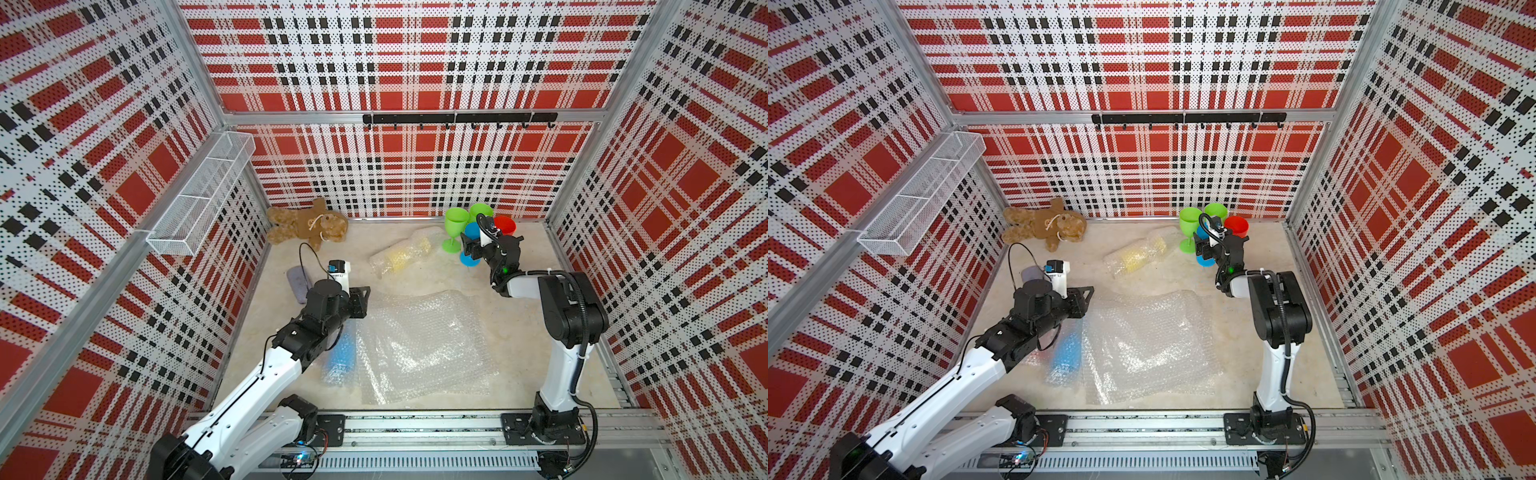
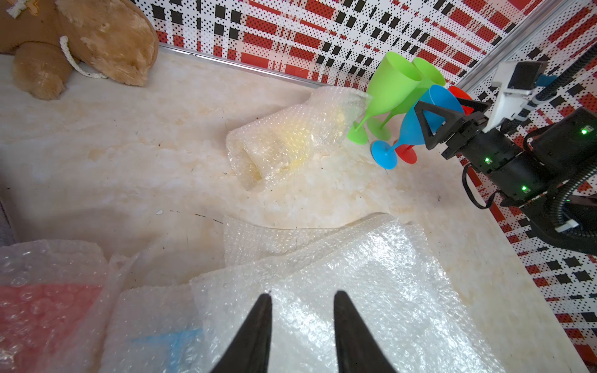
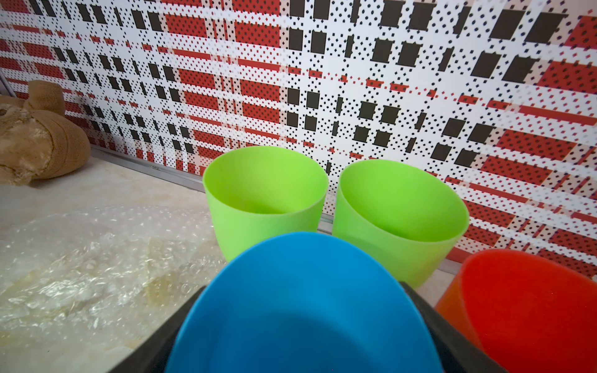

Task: Unpack wine glasses from bubble wrap
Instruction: Place the wine glass at the center of the board.

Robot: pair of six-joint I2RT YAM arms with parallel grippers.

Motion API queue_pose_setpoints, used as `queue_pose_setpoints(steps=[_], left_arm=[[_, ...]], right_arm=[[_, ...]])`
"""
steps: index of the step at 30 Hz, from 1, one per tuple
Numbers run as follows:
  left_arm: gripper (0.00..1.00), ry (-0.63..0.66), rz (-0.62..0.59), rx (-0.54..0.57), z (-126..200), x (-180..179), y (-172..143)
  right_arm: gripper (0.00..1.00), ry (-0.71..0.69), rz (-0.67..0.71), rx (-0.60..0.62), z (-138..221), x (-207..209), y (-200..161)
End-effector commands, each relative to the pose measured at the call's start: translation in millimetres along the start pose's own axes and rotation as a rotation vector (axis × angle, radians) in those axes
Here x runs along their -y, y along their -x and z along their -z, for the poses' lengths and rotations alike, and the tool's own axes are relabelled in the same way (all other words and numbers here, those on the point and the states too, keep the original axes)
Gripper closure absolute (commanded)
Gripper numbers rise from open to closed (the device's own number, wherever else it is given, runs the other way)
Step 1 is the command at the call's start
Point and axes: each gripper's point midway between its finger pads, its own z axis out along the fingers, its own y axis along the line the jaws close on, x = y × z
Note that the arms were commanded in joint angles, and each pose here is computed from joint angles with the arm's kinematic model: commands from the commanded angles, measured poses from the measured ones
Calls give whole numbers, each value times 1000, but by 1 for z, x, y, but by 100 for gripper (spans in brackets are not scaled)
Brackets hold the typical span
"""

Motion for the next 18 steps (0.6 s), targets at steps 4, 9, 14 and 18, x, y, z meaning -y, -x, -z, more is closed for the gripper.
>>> queue_pose_setpoints(steps=[4,9,14,18], left_arm=[[63,10,-2,13,-1,-2,2],[62,13,-4,15,-1,-2,2],[62,21,-15,18,0,0,2],[61,36,-21,23,2,-2,3]], right_arm=[[3,5,18,46,5,8,27],[0,21,8,51,3,9,35],[0,30,-5,54,3,10,41],[0,15,17,80,11,13,60]])
